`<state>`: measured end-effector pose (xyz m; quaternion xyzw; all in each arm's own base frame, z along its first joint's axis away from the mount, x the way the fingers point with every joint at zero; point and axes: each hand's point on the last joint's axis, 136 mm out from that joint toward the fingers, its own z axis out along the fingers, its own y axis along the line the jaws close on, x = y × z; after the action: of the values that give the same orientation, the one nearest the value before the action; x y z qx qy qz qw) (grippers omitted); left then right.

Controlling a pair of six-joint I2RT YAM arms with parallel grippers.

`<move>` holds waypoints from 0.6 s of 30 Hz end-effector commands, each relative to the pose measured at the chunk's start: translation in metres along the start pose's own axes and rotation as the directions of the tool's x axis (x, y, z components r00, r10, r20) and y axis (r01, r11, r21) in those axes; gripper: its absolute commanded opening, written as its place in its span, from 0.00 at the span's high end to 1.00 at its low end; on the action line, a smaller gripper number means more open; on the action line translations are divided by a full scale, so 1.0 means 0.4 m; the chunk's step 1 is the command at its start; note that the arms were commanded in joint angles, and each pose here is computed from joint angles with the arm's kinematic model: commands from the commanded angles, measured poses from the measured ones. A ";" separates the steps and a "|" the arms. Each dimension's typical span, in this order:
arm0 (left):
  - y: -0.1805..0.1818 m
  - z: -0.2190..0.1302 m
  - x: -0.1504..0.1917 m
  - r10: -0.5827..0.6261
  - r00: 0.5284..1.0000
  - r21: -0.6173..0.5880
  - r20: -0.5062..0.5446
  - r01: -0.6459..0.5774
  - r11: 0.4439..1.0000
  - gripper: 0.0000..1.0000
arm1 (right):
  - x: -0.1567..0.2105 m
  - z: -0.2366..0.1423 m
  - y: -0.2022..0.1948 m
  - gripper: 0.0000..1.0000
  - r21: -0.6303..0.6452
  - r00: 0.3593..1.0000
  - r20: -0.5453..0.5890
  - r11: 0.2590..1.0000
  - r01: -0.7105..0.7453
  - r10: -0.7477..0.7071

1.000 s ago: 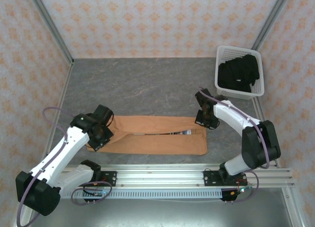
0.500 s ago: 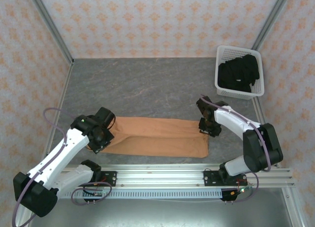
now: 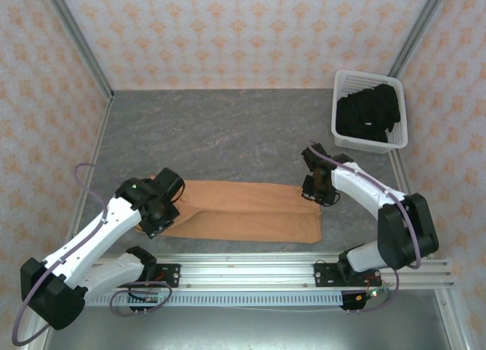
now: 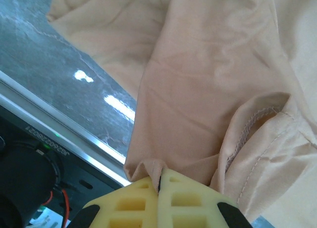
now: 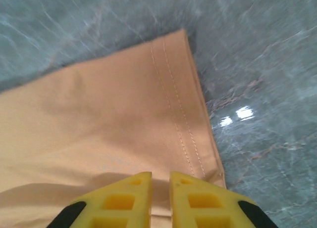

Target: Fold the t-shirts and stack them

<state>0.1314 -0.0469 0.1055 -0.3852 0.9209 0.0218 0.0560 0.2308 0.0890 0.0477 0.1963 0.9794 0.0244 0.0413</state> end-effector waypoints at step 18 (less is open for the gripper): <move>0.030 0.047 -0.099 0.100 0.974 -0.218 0.202 -0.055 0.974 1.00 | 0.041 0.056 -0.038 0.90 0.092 0.995 -0.098 0.995 0.039 -0.030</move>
<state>0.1399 -0.0195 0.0786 -0.3607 0.9205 0.1321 0.0721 0.2146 0.0870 0.0210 0.1887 0.9819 0.0034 -0.0131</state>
